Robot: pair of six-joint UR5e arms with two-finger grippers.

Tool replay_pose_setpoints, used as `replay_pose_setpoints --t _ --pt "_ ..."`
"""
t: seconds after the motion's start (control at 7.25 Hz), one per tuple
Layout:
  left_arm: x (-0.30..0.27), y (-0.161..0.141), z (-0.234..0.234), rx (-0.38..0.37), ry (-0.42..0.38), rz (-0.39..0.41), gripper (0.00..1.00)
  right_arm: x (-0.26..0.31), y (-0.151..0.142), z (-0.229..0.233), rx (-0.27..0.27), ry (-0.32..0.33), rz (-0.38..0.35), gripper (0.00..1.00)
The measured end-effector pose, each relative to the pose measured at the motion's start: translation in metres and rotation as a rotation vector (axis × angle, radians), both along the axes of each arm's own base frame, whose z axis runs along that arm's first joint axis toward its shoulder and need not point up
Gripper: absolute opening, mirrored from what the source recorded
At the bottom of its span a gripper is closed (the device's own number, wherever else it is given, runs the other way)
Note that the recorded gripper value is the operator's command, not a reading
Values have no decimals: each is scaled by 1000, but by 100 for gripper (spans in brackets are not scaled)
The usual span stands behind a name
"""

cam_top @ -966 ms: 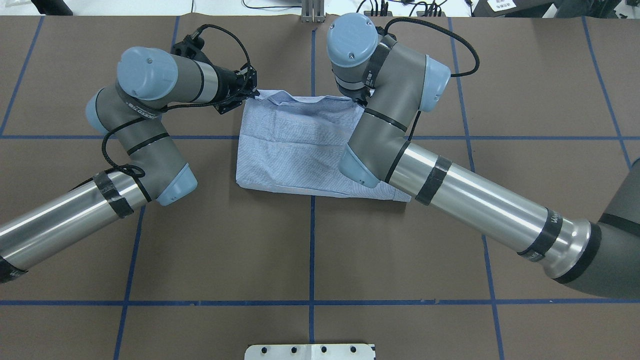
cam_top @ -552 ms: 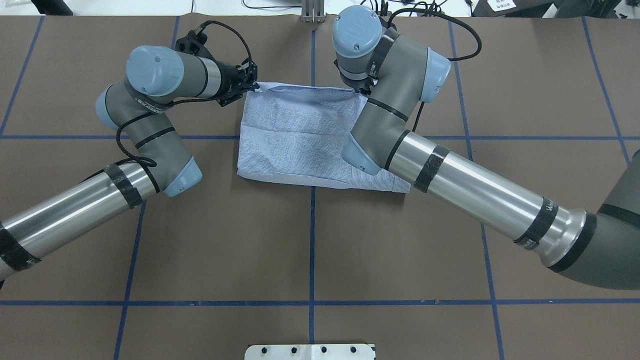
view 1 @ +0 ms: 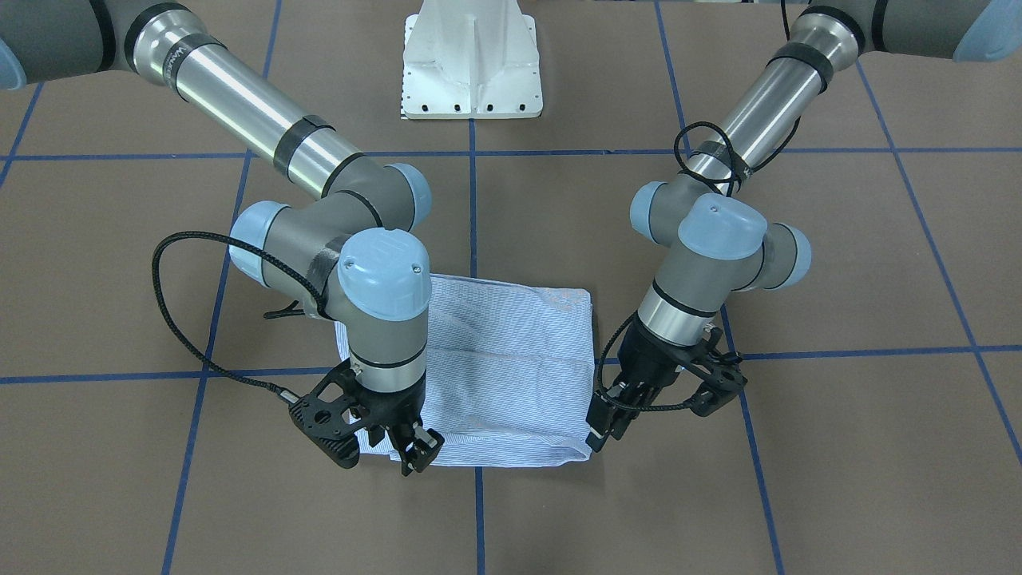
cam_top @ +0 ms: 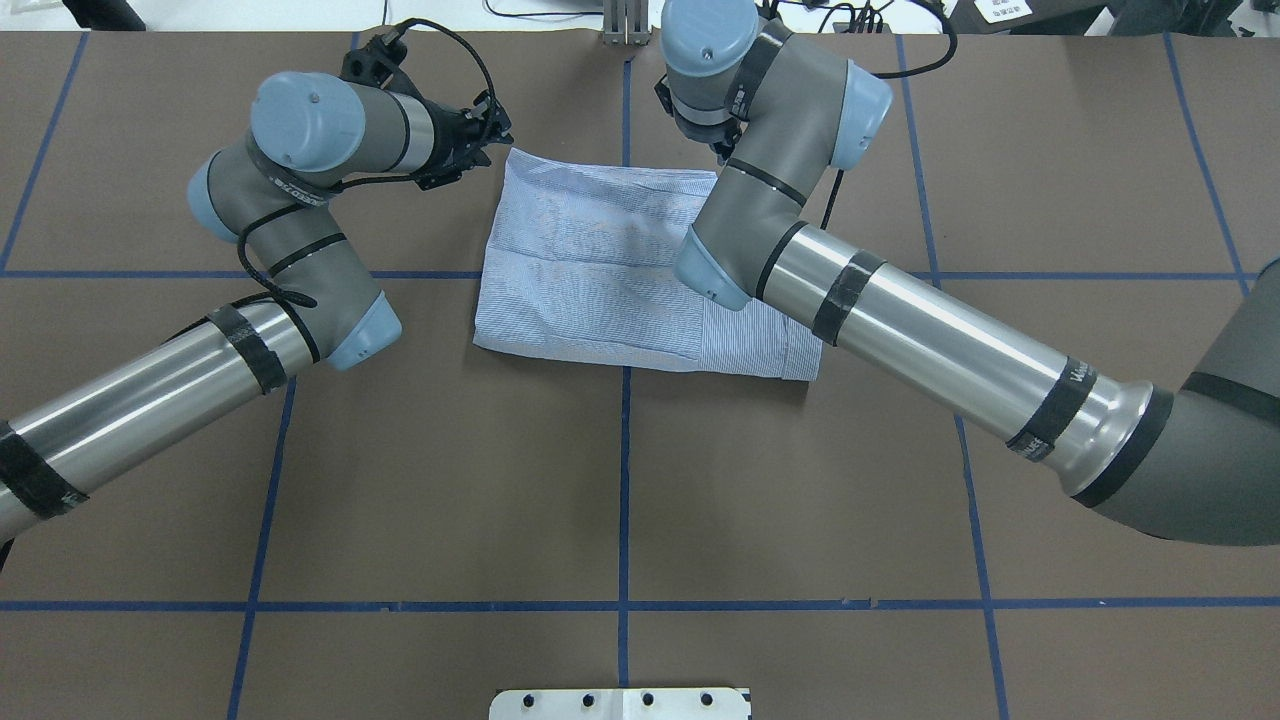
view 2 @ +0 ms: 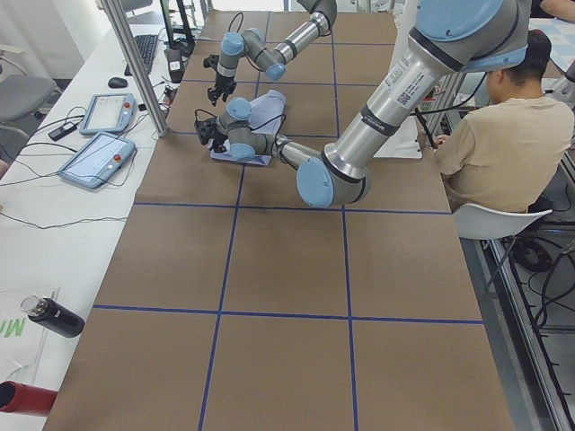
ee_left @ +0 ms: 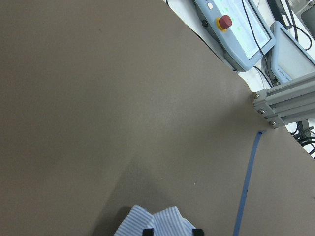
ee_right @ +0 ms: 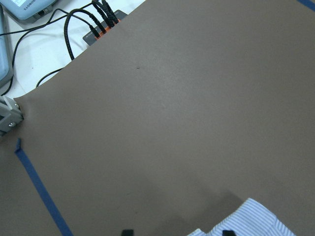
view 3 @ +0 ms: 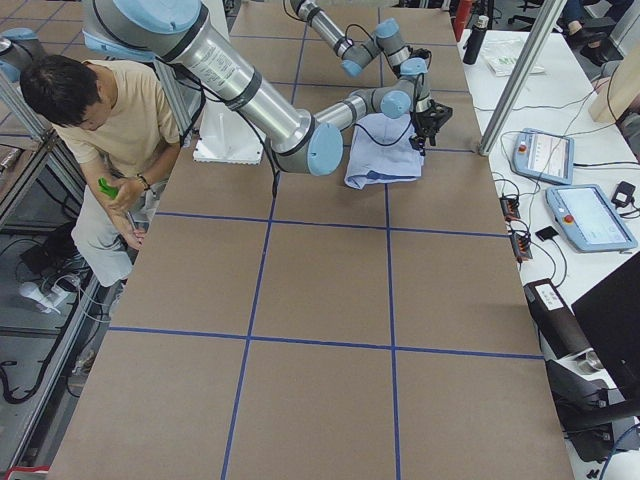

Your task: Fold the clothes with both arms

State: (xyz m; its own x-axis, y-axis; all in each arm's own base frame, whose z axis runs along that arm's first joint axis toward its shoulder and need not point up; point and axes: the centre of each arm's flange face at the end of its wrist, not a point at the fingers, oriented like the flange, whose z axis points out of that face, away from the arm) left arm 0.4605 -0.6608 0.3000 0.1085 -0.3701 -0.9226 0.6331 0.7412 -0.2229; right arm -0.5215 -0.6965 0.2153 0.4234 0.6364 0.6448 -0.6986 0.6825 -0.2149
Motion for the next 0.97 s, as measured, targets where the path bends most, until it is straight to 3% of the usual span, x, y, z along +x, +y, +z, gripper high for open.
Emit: replay_pose_setpoints --t 0.14,0.41,0.55,0.97 --pt "-19 -8 -1 20 -5 1 99 15 -9 -4 8 -11 -19 100" --pt "-56 0 12 109 -49 82 99 45 -6 -3 9 -61 -61 100" --pt "-83 10 31 193 -106 145 99 71 1 13 16 -85 -109 100" --pt "-185 46 113 527 -383 322 99 186 5 94 87 -93 -315 100"
